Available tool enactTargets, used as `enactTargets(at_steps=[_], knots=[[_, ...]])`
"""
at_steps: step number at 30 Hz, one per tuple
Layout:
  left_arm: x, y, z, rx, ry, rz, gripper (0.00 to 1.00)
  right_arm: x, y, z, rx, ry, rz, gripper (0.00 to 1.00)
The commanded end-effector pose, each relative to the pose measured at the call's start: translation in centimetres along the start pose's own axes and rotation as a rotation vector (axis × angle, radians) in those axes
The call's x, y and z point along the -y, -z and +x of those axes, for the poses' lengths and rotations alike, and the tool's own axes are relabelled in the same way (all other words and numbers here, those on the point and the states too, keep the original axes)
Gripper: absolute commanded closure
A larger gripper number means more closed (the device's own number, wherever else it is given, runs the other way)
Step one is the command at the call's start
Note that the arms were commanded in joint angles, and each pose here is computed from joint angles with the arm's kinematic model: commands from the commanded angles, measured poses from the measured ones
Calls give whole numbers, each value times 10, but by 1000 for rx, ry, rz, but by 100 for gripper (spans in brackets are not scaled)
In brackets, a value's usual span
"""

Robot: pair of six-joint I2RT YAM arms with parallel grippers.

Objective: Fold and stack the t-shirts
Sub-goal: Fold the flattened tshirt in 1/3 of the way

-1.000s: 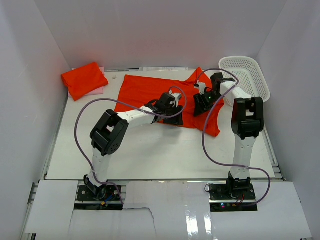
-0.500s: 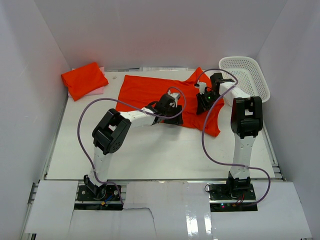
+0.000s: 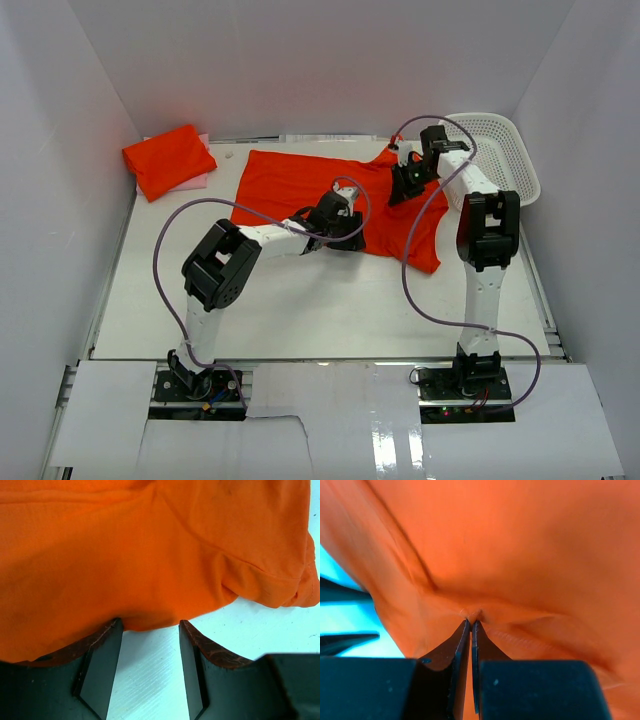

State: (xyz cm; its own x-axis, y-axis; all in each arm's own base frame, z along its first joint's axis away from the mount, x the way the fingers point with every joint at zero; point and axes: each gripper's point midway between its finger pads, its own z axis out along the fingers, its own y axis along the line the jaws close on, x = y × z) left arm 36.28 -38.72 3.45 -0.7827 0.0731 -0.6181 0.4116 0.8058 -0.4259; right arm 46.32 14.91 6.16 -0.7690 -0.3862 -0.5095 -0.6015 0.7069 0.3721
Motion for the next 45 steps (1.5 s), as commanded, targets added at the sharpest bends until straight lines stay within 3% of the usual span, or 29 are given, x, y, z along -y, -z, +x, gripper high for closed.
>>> enactTargets(at_steps=[1,4,6,8,9,12,19,26,30,38,45], knots=[[-21,8,54,-157,6,-94,39,-4,10,-52,106,58,-12,92],[-19,8,57,-164,8,-93,39,-10,10,-75,144,113,-35,86],[-18,7,57,-166,7,-90,39,-18,12,-90,207,156,-73,66],[-17,6,59,-170,5,-88,39,-23,16,-94,247,172,-76,51],[-14,5,57,-169,3,-85,39,-22,19,-104,295,205,-61,36],[-11,4,58,-175,-3,-84,39,-22,28,-100,312,246,-4,21],[-7,4,57,-177,-13,-78,39,-20,52,-66,201,276,101,21],[-5,13,55,-167,-21,-85,39,-29,108,9,100,138,152,21],[-2,16,52,-162,-26,-74,39,-38,119,78,-82,42,163,22],[0,20,56,-169,-32,-73,39,-44,106,157,-193,-95,66,23],[-2,27,54,-159,-41,-90,40,-41,96,169,-194,-170,-9,25]])
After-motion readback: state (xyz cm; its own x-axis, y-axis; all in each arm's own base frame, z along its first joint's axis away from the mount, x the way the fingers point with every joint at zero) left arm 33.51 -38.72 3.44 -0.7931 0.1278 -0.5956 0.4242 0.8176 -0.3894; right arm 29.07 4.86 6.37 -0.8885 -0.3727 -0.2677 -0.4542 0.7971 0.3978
